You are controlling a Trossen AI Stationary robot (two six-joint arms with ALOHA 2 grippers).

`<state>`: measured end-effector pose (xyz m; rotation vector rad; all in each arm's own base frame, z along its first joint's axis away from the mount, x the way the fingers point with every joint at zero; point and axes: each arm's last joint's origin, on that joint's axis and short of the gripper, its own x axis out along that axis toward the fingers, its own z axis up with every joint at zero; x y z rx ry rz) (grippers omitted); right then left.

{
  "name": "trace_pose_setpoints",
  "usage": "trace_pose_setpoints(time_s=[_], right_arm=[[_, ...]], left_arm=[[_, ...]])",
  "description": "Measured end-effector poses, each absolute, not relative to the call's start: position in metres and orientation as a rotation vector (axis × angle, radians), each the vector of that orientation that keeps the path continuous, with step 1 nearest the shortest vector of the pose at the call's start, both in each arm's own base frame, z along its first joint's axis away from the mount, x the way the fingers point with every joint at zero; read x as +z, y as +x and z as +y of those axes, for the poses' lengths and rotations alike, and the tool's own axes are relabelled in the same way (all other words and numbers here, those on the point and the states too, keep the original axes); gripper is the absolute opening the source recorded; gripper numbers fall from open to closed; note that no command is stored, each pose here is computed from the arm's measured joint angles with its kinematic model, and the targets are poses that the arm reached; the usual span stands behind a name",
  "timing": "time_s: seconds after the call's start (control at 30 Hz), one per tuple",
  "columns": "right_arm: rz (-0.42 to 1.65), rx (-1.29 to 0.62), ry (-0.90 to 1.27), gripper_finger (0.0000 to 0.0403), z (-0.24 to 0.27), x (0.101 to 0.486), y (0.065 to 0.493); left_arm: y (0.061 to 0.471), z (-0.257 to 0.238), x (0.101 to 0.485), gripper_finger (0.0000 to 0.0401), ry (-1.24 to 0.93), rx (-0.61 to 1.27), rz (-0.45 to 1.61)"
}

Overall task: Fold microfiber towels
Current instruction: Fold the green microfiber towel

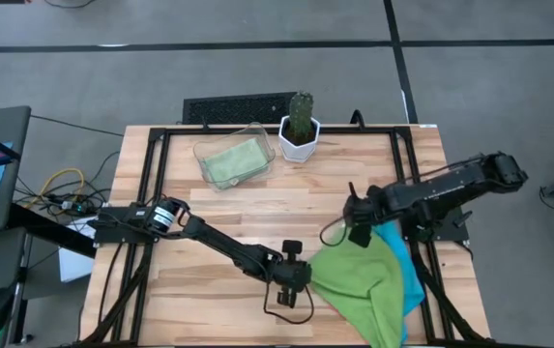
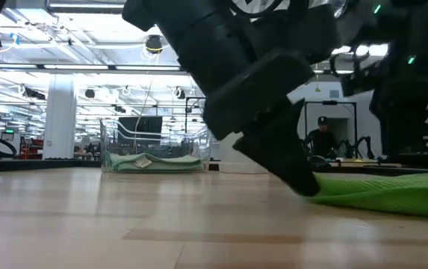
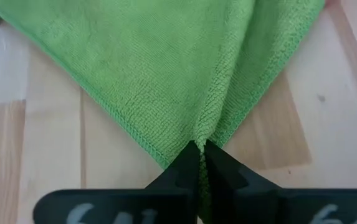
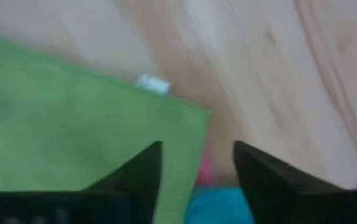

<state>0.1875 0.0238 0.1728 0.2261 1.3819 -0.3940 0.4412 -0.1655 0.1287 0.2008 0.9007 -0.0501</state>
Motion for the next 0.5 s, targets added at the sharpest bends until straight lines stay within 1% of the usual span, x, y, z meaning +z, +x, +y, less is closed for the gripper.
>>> trace_pose_setpoints(time_s=[0.07, 0.17, 0.4, 0.47, 0.5], right_arm=[[1.388, -0.408, 0.237, 0.0271, 0.015, 0.164, 0.188], [1.406, -0.391, 0.273, 0.0288, 0.007, 0.151, 0.189], [1.46, -0.367, 0.262, 0.0279, 0.005, 0.129, 0.198], [1.469, -0.364, 0.253, 0.0265, 0.007, 0.127, 0.203], [1.474, -0.357, 0.245, 0.0251, 0.008, 0.127, 0.204]], left_arm=[[0.44, -0.165, 0.128, 0.0003, 0.198, -0.042, 0.906], [0.441, -0.165, 0.128, 0.0003, 0.189, -0.037, 0.904], [0.44, -0.165, 0.128, 0.0003, 0.194, -0.036, 0.918], [0.439, -0.165, 0.128, 0.0003, 0.194, -0.036, 0.92], [0.439, -0.165, 0.128, 0.0003, 0.196, -0.035, 0.925]])
